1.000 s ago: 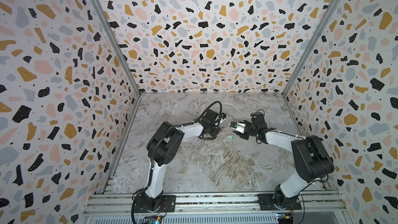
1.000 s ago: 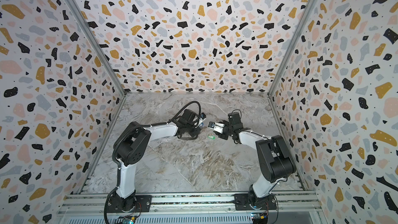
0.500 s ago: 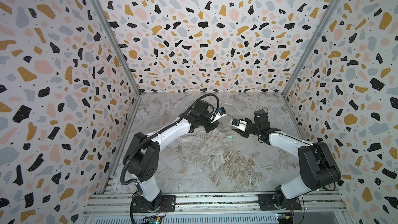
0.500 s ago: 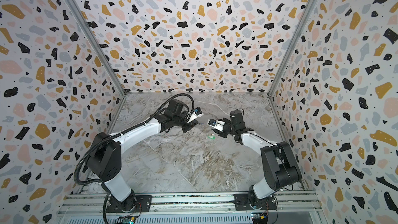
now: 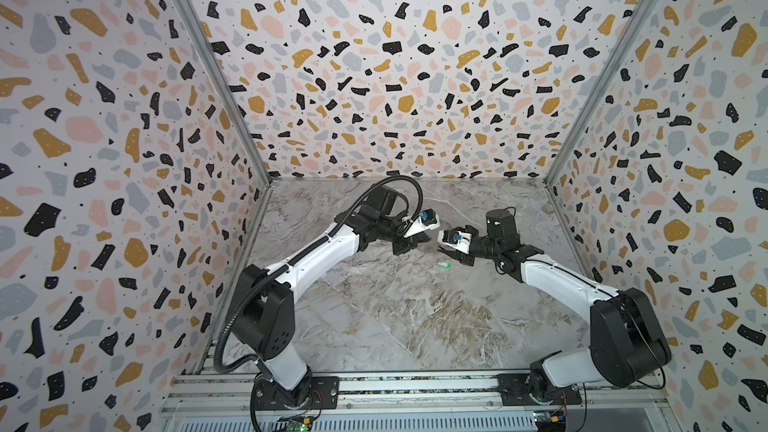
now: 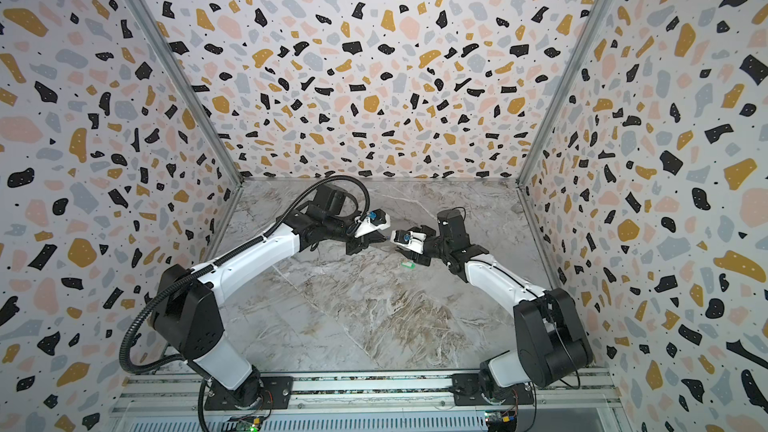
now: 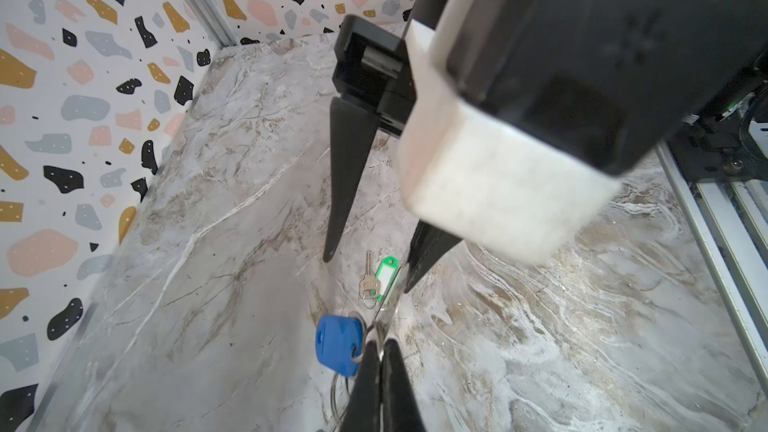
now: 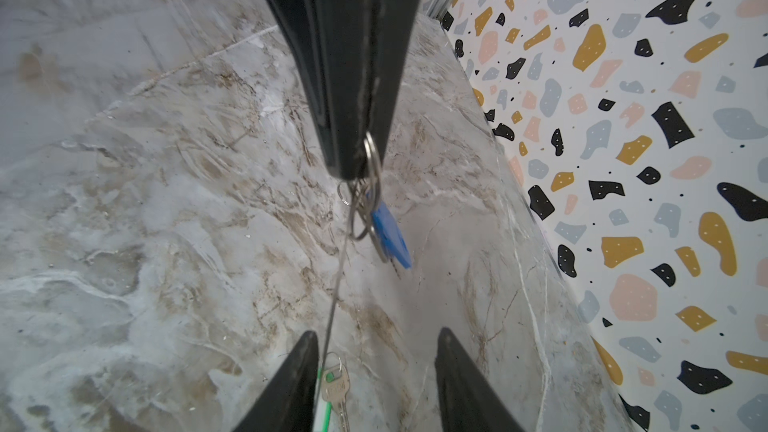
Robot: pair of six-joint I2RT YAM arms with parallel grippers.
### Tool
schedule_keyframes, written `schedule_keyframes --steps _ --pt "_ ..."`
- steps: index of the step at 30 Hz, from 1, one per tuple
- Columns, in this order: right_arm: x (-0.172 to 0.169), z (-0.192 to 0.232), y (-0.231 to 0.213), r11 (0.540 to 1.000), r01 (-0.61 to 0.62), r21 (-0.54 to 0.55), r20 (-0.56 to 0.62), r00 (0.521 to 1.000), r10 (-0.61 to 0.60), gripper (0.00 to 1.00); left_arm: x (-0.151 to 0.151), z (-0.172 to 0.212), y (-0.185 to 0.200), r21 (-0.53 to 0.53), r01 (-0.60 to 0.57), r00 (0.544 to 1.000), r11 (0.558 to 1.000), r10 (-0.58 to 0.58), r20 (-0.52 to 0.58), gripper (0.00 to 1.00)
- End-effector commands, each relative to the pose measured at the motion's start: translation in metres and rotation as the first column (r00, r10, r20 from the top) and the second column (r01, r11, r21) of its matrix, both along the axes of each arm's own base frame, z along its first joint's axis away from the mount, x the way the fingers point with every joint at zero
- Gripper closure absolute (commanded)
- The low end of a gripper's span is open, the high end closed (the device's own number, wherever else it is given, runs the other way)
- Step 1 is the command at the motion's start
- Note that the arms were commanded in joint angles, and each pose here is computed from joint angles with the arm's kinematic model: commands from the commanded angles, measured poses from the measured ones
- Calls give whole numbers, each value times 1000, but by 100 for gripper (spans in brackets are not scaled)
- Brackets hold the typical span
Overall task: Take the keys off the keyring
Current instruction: 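Lift the plate and blue-tagged key with the left gripper while right approaches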
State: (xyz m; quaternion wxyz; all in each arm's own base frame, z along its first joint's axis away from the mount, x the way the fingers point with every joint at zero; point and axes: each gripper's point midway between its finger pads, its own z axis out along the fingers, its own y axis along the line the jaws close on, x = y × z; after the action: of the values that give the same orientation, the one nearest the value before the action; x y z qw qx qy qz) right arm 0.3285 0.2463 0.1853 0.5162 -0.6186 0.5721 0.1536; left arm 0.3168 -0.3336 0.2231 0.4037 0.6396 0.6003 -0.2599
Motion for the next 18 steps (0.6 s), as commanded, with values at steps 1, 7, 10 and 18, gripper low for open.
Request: schedule_keyframes --steps 1,7,10,18 --pt "-20 43 4 995 -62 83 28 998 60 45 -8 24 0 -44 50 997 998 -47 67 100" --pt "-41 93 -1 977 -112 183 53 993 104 41 -6 34 4 -52 26 993 998 -20 113 100" --pt "-27 89 -12 991 -12 133 100 995 -1 43 -8 39 3 -67 33 992 997 -25 120 100" --pt "-31 77 -2 997 -17 81 110 994 8 48 -18 45 -1 -100 85 989 991 -72 128 100"
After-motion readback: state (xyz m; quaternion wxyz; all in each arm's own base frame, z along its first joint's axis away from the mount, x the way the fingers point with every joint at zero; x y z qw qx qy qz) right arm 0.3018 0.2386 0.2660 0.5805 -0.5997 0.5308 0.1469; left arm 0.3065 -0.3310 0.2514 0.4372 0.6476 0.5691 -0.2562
